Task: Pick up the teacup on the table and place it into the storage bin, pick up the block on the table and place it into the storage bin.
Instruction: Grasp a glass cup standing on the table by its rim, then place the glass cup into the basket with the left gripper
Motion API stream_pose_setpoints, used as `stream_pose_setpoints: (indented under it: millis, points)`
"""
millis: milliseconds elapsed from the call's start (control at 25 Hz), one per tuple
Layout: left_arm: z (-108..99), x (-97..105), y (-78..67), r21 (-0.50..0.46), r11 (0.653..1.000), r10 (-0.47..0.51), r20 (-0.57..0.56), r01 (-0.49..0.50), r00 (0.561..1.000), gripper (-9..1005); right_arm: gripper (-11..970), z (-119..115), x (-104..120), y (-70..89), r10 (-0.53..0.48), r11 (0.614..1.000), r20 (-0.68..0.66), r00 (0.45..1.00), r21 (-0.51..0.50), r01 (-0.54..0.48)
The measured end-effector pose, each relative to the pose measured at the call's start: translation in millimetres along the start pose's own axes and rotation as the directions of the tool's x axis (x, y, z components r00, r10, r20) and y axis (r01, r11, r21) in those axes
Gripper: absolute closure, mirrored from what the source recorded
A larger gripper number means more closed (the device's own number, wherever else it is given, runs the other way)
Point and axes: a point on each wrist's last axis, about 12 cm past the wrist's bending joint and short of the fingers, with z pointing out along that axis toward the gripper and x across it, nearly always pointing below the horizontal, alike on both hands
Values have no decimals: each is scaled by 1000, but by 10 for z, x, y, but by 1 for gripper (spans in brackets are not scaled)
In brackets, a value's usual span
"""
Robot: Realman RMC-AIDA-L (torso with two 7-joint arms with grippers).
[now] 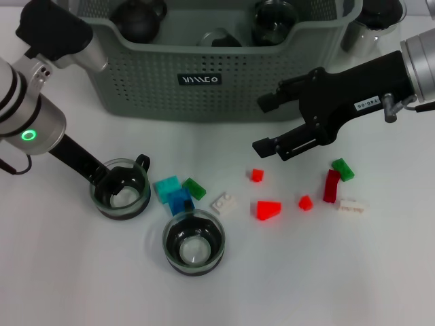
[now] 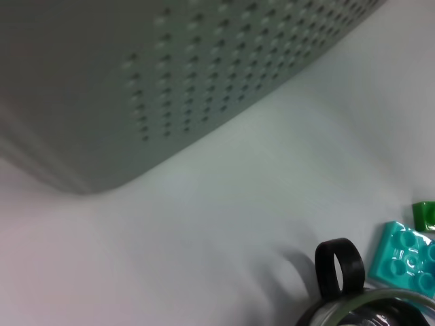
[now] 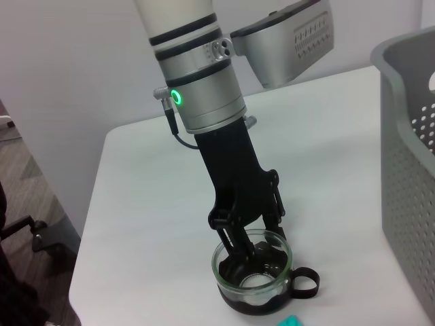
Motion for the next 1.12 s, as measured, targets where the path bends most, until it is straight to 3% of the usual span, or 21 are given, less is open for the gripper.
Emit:
stream_pose_setpoints:
  millis: [160, 360, 600, 800, 1000, 1120]
  points:
    - [14, 0, -14, 12, 1000, -5, 8, 5, 1000, 465, 46, -1, 0, -2, -1, 1000, 1, 1000, 2, 1]
    - [25, -2, -8, 11, 1000, -20, 14, 20, 1000, 719, 47, -5, -4, -3, -3, 1000, 2, 1000, 4, 3]
    - [33, 3, 10, -6, 1000, -22, 22, 22, 1000, 945, 47, -13, -2, -4, -3, 1000, 1, 1000, 6, 3]
    - [-6, 6, 35, -19, 999, -31, 44, 32, 999, 955, 47, -29, 4, -7, -1, 1000, 0, 1000, 10, 1]
    - [-269, 53, 56, -18, 998, -55, 110, 57, 992, 964, 45, -73, 11, -23, 7, 1000, -2, 1000, 20, -7]
    - [-466, 93, 40, 58, 995, -87, 187, 77, 979, 964, 45, -132, 18, -46, 18, 999, -12, 1000, 29, -18]
